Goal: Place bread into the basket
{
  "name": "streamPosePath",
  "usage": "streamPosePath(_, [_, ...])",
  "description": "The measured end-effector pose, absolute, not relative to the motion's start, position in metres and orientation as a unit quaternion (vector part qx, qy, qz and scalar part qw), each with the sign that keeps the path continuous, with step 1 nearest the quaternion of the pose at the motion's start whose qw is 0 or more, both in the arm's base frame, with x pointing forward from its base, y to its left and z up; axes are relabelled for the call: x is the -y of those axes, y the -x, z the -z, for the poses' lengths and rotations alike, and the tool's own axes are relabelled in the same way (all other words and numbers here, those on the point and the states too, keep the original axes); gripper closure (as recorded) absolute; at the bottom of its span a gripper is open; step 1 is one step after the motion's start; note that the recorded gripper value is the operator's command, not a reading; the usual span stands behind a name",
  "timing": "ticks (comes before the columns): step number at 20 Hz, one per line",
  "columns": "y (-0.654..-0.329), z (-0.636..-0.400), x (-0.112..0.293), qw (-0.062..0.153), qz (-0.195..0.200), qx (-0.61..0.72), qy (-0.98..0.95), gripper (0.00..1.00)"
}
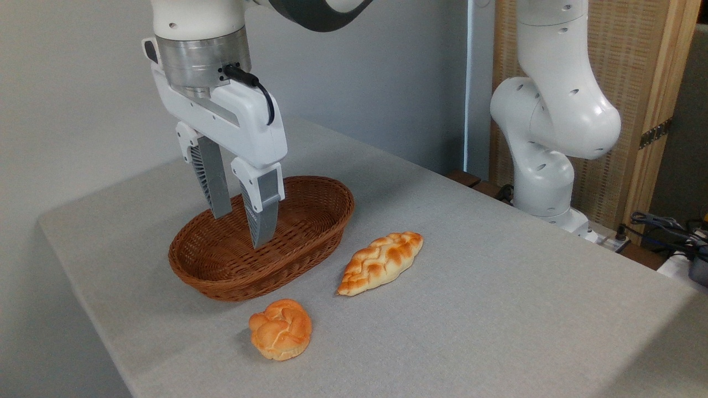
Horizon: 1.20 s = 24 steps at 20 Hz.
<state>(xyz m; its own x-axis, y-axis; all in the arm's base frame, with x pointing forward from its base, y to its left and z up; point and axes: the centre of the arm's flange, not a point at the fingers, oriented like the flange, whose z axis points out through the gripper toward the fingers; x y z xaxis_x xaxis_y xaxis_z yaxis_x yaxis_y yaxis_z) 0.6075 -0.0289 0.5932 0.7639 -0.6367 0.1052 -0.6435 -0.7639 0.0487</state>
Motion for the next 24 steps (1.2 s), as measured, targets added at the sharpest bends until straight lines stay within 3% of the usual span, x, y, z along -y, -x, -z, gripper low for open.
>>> streamPosePath(24, [-0.612, -0.583, 0.012, 0.042, -0.033, 0.327, -0.943, 0.00])
